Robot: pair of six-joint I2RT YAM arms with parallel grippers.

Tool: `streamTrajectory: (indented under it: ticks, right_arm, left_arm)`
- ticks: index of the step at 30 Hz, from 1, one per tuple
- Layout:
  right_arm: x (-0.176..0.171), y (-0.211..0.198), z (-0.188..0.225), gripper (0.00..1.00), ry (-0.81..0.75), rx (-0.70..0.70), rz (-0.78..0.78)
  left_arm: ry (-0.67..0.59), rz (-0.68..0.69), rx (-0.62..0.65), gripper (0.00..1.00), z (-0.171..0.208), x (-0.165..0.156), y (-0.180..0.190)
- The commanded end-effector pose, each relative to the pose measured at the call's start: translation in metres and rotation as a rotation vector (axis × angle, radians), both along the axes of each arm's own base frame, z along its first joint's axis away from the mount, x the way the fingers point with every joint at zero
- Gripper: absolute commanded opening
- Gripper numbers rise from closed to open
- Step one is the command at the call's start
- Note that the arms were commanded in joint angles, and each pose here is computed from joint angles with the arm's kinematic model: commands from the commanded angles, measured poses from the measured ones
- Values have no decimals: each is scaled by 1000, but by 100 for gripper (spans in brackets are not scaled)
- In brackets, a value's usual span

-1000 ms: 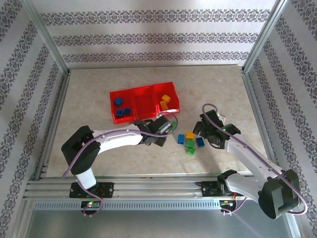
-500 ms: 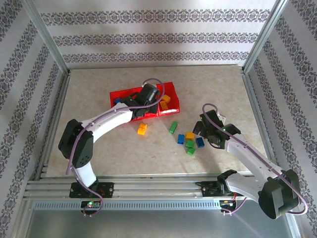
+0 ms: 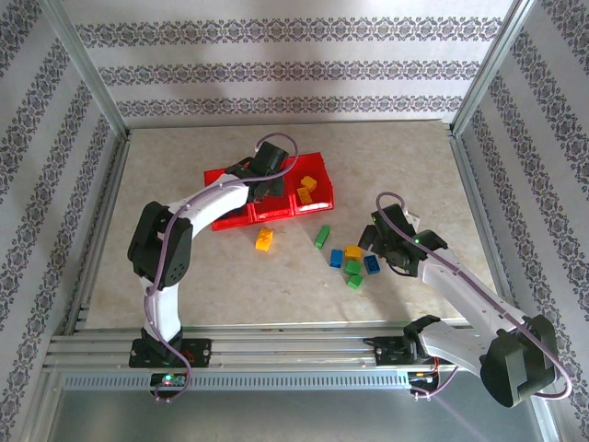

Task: Sort the legos into containers by color
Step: Place the lego in the container.

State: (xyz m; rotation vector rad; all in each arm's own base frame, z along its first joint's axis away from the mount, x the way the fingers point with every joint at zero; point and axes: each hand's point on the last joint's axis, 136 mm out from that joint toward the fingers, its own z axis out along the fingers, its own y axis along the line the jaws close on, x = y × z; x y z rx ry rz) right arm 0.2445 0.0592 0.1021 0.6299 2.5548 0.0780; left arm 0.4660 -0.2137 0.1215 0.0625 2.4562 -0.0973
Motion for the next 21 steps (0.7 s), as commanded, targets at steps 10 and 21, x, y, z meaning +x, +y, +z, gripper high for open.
streamTrajectory:
  ticks: [10, 21]
  right_arm:
    - [3, -3, 12, 98, -32, -18, -16]
    - [3, -3, 12, 98, -37, -16, -17]
  left_arm:
    - [59, 8, -4, 37, -27, 7, -2]
    - [43, 3, -29, 51, -15, 4, -3]
